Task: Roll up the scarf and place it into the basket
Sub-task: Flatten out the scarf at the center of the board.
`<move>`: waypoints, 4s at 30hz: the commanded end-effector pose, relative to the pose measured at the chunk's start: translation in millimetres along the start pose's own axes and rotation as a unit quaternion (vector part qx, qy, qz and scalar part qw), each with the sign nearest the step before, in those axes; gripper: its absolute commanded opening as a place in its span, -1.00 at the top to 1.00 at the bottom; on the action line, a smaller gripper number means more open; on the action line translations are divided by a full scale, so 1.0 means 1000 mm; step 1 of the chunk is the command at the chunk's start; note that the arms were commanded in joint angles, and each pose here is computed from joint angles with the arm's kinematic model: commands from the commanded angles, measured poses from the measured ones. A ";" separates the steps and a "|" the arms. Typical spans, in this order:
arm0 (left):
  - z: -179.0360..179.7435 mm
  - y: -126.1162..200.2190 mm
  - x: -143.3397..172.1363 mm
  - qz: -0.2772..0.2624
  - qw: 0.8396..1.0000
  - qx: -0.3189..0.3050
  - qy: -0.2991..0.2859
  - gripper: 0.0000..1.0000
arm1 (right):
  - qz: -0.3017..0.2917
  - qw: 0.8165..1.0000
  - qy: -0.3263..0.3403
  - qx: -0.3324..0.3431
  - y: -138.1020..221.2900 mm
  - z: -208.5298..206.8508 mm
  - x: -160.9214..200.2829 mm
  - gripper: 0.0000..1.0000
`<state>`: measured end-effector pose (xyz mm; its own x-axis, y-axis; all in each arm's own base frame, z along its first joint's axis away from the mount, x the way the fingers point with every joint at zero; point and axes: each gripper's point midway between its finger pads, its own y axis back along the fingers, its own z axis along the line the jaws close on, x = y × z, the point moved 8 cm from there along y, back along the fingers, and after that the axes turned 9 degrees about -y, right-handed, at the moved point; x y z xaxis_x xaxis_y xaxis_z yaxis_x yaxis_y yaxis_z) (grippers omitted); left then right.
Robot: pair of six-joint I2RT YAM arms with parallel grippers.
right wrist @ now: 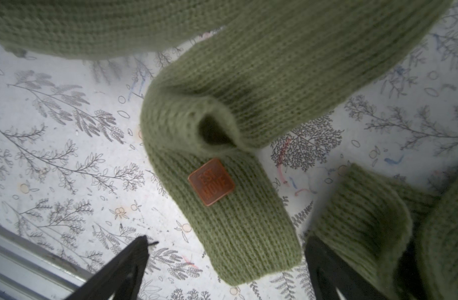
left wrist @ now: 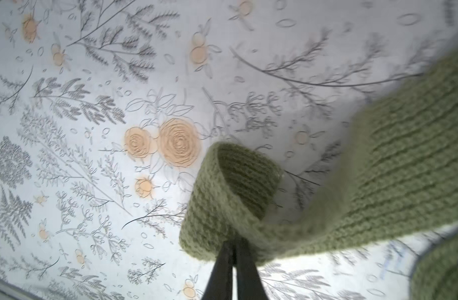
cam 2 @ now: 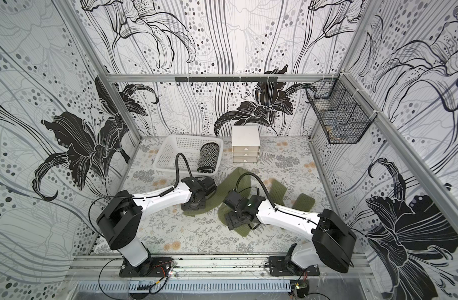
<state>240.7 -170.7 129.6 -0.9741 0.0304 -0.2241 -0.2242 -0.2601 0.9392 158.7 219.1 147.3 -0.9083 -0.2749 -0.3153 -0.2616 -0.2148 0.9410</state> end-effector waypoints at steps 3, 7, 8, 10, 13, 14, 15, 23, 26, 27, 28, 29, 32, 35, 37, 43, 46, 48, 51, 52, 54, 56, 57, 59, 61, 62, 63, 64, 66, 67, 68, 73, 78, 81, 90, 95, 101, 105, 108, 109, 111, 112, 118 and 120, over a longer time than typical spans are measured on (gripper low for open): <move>-0.014 0.015 -0.020 -0.061 0.990 0.125 0.016 -0.59 | 0.014 1.000 0.022 -0.008 0.010 -0.002 0.007 -0.93; 0.010 0.030 -0.021 -0.081 0.985 0.144 0.056 -0.98 | 0.047 0.998 0.025 -0.022 0.001 -0.002 0.018 -0.93; 0.018 0.027 -0.020 -0.066 0.987 0.132 0.065 -0.98 | 0.054 0.998 0.026 -0.022 -0.002 -0.001 0.020 -0.93; 0.036 0.016 -0.011 -0.033 0.992 0.092 0.082 -0.98 | 0.066 0.997 0.034 -0.016 -0.008 0.001 0.023 -0.93; 0.054 0.004 0.006 -0.013 0.991 0.066 0.115 -0.99 | 0.030 0.997 0.059 -0.030 -0.001 0.016 0.016 -0.93; 0.060 0.002 0.010 -0.014 0.989 0.065 0.131 -0.99 | 0.012 0.997 0.066 -0.041 0.004 0.023 0.010 -0.93; 0.069 0.000 0.015 -0.016 0.985 0.066 0.156 -0.98 | -0.008 0.996 0.071 -0.060 0.010 0.032 0.000 -0.93; 0.173 0.019 0.030 -0.083 0.938 0.058 0.330 -0.98 | -0.014 0.989 0.110 -0.100 -0.015 0.111 -0.049 -0.93; 0.202 0.031 0.033 -0.103 0.926 0.044 0.360 -0.98 | -0.012 0.990 0.098 -0.101 -0.039 0.137 -0.066 -0.93; 0.209 0.034 0.034 -0.106 0.924 0.043 0.364 -0.98 | -0.012 0.991 0.094 -0.099 -0.048 0.144 -0.071 -0.93; 0.213 0.036 0.034 -0.107 0.923 0.044 0.368 -0.98 | -0.013 0.991 0.091 -0.093 -0.055 0.149 -0.076 -0.93; 0.216 0.037 0.033 -0.110 0.921 0.050 0.370 -0.98 | -0.012 0.992 0.088 -0.088 -0.062 0.157 -0.081 -0.93; 0.217 0.039 0.030 -0.116 0.920 0.059 0.369 -0.98 | -0.007 0.995 0.083 -0.057 -0.081 0.172 -0.088 -0.78; 0.216 0.034 0.028 -0.111 0.922 0.066 0.365 -0.98 | -0.006 0.996 0.078 -0.041 -0.092 0.177 -0.090 -0.24; 0.216 0.031 0.027 -0.110 0.921 0.067 0.366 -0.98 | -0.009 0.996 0.079 -0.026 -0.095 0.176 -0.090 0.29; 0.230 0.036 0.027 -0.128 0.909 0.057 0.392 -0.98 | -0.043 0.990 0.116 -0.065 -0.073 0.188 -0.090 1.00; 0.241 0.041 0.024 -0.134 0.904 0.053 0.402 -0.98 | -0.067 0.975 0.160 -0.141 -0.040 0.215 -0.089 1.00; 0.247 0.043 0.020 -0.138 0.902 0.055 0.405 -0.98 | -0.095 0.962 0.176 -0.185 -0.013 0.225 -0.091 1.00; 0.249 0.043 0.013 -0.139 0.902 0.064 0.404 -0.98 | -0.113 0.959 0.170 -0.195 0.007 0.221 -0.096 1.00; 0.247 0.042 0.012 -0.138 0.903 0.070 0.401 -0.98 | -0.110 0.963 0.165 -0.182 0.004 0.215 -0.097 1.00; 0.243 0.037 0.007 -0.139 0.903 0.092 0.396 -0.98 | -0.091 0.977 0.128 -0.146 -0.013 0.190 -0.098 1.00; 0.236 0.031 0.002 -0.135 0.905 0.128 0.382 -0.98 | -0.058 0.988 0.091 -0.106 -0.037 0.160 -0.096 0.84; 0.230 0.028 -0.001 -0.129 0.906 0.155 0.373 -0.98 | -0.042 0.993 0.083 -0.073 -0.047 0.146 -0.093 0.64; 0.216 0.022 -0.004 -0.115 0.909 0.184 0.355 -0.98 | -0.029 0.994 0.092 -0.046 -0.056 0.133 -0.082 0.24; 0.199 0.022 -0.001 -0.108 0.917 0.187 0.337 -0.98 | -0.023 0.995 0.091 -0.044 -0.059 0.123 -0.075 -0.04; 0.191 0.023 0.002 -0.104 0.919 0.186 0.332 -0.98 | -0.022 0.995 0.088 -0.041 -0.058 0.118 -0.072 -0.12; 0.182 0.022 0.007 -0.100 0.919 0.190 0.331 -0.98 | -0.022 0.996 0.083 -0.039 -0.057 0.114 -0.069 -0.16; 0.175 0.021 0.011 -0.095 0.919 0.192 0.330 -0.98 | -0.022 0.996 0.082 -0.038 -0.056 0.110 -0.066 -0.20; 0.155 0.017 0.020 -0.081 0.923 0.195 0.321 -0.98 | -0.023 0.997 0.071 -0.024 -0.054 0.099 -0.062 -0.22; 0.146 0.015 0.024 -0.070 0.927 0.191 0.315 -0.99 | -0.025 0.997 0.069 -0.016 -0.052 0.095 -0.062 -0.23; 0.135 0.011 0.028 -0.057 0.932 0.185 0.307 -0.98 | -0.027 0.998 0.064 -0.004 -0.050 0.089 -0.061 -0.23; 0.104 -0.008 0.049 -0.028 0.927 0.183 0.326 -0.88 | -0.048 0.997 0.053 0.028 -0.030 0.065 -0.053 -0.22; 0.095 -0.021 0.051 -0.030 0.901 0.205 0.382 -0.52 | -0.084 0.995 0.035 0.027 -0.001 0.047 -0.043 -0.22; 0.090 -0.031 0.052 -0.040 0.888 0.205 0.409 -0.43 | -0.096 0.994 0.030 0.039 0.010 0.036 -0.037 -0.22; 0.072 -0.044 0.047 -0.063 0.870 0.209 0.441 0.24 | -0.114 0.991 0.009 0.063 0.019 0.015 -0.024 -0.21; 0.085 -0.028 0.048 -0.085 0.875 0.176 0.443 0.78 | -0.106 0.992 0.002 0.071 0.023 0.006 -0.015 -0.20; 0.119 0.014 0.057 -0.118 0.900 0.104 0.407 0.29 | -0.019 1.000 -0.010 0.017 0.009 0.000 0.011 -0.20; 0.118 0.026 0.049 -0.123 0.915 0.109 0.369 0.55 | -0.005 1.000 -0.021 -0.001 0.012 -0.006 0.025 -0.19; 0.111 0.028 0.041 -0.122 0.921 0.127 0.347 0.80 | 0.002 1.000 -0.023 -0.008 0.018 -0.012 0.034 -0.19; 0.108 0.026 0.038 -0.120 0.923 0.133 0.341 0.87 | 0.007 1.000 -0.021 -0.008 0.020 -0.014 0.036 -0.19; 0.101 0.022 0.035 -0.105 0.924 0.146 0.336 0.85 | 0.020 0.999 -0.019 -0.019 0.021 -0.014 0.042 -0.19; 0.098 0.019 0.036 -0.092 0.926 0.149 0.335 0.75 | 0.024 0.999 -0.018 -0.026 0.021 -0.014 0.044 -0.19; 0.090 -0.002 0.036 -0.077 0.923 0.143 0.348 0.32 | 0.034 0.998 -0.020 -0.039 0.019 -0.018 0.053 -0.17; 0.093 -0.006 0.032 -0.077 0.922 0.141 0.353 0.32 | 0.036 0.998 -0.021 -0.038 0.019 -0.018 0.054 -0.17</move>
<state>200.0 -79.5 143.0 -0.7057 -0.6062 -0.3668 -0.4265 -0.0500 0.9031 116.0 187.9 148.8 -0.9250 -0.2610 -0.2761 -0.2036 -0.2729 0.9402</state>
